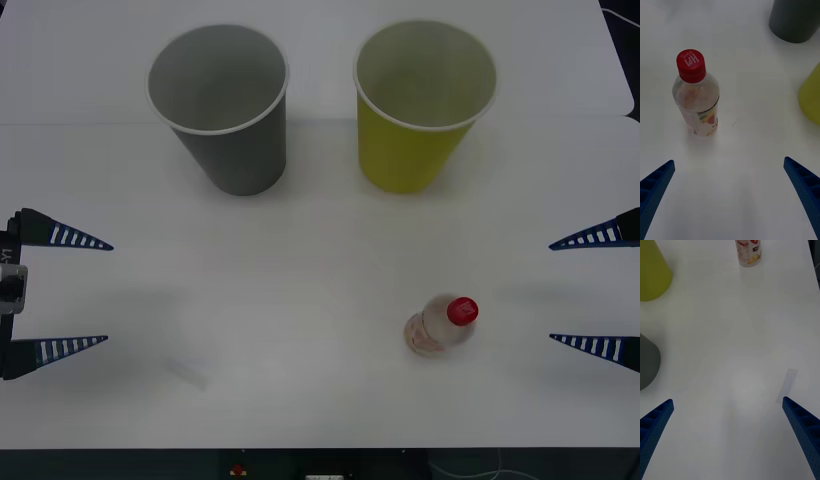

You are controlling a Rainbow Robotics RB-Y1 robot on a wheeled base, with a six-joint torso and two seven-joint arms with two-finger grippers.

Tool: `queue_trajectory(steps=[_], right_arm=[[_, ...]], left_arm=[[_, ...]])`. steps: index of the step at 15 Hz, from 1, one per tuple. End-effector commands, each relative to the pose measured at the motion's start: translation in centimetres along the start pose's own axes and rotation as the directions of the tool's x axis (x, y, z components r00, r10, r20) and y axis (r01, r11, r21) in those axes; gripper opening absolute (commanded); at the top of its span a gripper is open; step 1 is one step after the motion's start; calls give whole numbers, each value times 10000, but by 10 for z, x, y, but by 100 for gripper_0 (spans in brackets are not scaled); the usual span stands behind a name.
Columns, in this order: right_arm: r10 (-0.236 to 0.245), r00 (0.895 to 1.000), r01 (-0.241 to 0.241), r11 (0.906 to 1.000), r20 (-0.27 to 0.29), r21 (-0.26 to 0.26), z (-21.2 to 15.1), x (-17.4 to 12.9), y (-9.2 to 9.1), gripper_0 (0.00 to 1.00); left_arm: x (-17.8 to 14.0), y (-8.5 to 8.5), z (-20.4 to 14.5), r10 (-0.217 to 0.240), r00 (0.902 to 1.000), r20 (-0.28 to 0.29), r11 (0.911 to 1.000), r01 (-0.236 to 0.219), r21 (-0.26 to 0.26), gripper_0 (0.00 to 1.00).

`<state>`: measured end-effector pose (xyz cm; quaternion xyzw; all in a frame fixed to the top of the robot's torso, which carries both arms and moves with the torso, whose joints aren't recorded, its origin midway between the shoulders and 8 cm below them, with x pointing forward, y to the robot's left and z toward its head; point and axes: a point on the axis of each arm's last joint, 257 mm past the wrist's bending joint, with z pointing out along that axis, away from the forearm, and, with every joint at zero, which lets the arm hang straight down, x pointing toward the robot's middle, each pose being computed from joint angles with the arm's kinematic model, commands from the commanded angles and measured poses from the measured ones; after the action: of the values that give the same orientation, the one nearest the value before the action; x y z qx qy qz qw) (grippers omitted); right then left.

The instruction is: Put the can into the green bin and the plastic bottle into the gray bin

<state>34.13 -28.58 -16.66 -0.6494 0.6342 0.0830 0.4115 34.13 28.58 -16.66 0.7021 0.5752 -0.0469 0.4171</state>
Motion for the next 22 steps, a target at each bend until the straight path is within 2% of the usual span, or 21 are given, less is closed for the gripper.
queue_trajectory(steps=[1, 5, 9, 13, 14, 15, 17, 22], right_arm=[[0, 10000, -1, 9999, 20, 146, -3, 0, -5, 100], [10, 10000, -10, 9999, 37, 141, -7, 0, -7, 100], [647, 9978, -639, 9968, 156, -485, -8, 15, 11, 100], [1088, 9911, -1029, 9917, 762, -773, -3, 23, 23, 100], [1055, 9901, -986, 9921, 923, -772, -1, 25, 23, 100], [831, 9904, -756, 9947, 1105, -701, 1, 28, 23, 100], [866, 9868, -787, 9950, 1371, -623, 5, 36, 24, 100], [1234, 9594, -1055, 9910, 2537, -830, 28, 47, 39, 100]], left_arm=[[0, 0, 0, 0, 10000, 0, 10000, 0, 0, 100], [0, 0, 0, 0, 10000, 0, 10000, 0, 0, 100], [0, 0, 0, 0, 10000, 0, 10000, 0, 0, 100], [0, 0, 0, 0, 10000, 0, 10000, 0, 0, 100], [0, 0, 0, 0, 10000, 0, 10000, 0, 0, 100], [0, 0, 0, 0, 10000, 0, 10000, 0, 0, 100], [0, 0, 0, 0, 10000, 0, 10000, 0, 0, 100], [0, 0, 0, 0, 10000, 0, 10000, 0, 0, 100]])
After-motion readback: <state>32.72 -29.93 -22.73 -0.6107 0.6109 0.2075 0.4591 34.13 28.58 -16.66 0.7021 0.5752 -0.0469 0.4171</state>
